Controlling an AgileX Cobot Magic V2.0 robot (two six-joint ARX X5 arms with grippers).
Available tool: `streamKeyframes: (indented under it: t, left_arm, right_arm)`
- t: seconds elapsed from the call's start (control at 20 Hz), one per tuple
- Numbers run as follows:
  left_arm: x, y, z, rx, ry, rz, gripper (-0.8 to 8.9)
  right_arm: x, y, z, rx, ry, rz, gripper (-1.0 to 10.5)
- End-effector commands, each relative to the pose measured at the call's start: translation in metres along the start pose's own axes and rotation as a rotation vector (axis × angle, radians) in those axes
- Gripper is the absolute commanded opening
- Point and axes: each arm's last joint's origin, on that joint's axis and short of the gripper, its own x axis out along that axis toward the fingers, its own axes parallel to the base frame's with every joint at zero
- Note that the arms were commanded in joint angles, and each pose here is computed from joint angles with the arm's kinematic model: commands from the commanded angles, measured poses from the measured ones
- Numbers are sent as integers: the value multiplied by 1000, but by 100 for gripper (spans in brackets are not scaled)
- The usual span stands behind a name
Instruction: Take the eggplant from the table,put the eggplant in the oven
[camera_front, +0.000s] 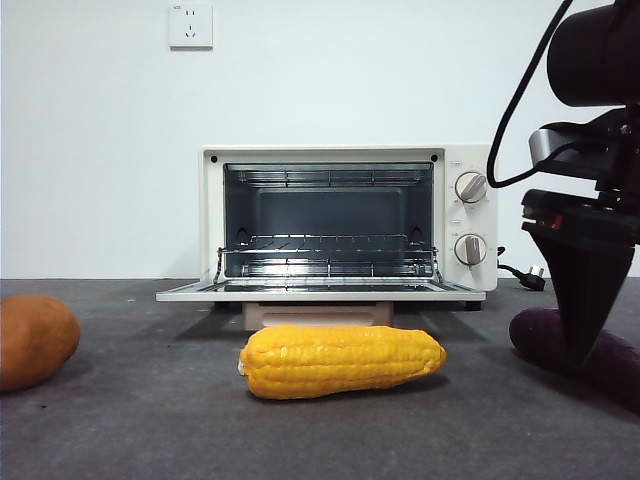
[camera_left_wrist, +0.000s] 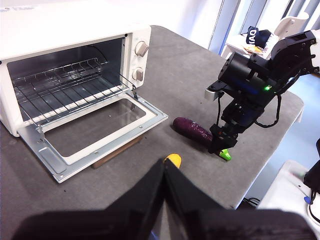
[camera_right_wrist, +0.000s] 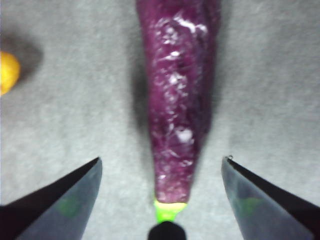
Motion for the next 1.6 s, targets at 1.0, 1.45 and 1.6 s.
streamKeyframes:
  t: [1.0,1.45,1.6]
  left_arm:
    - [1,0,-2,13,4,-8,-6]
    - [1,0,-2,17,4,-7,-6]
    - [1,0,-2,17,4,-7,-6]
  right_arm:
    - [7,-1,-2,45,24,-25,373]
    - [16,2,-2,40,47,-56,149]
    - [17,6,-2,17,38,-77,-4]
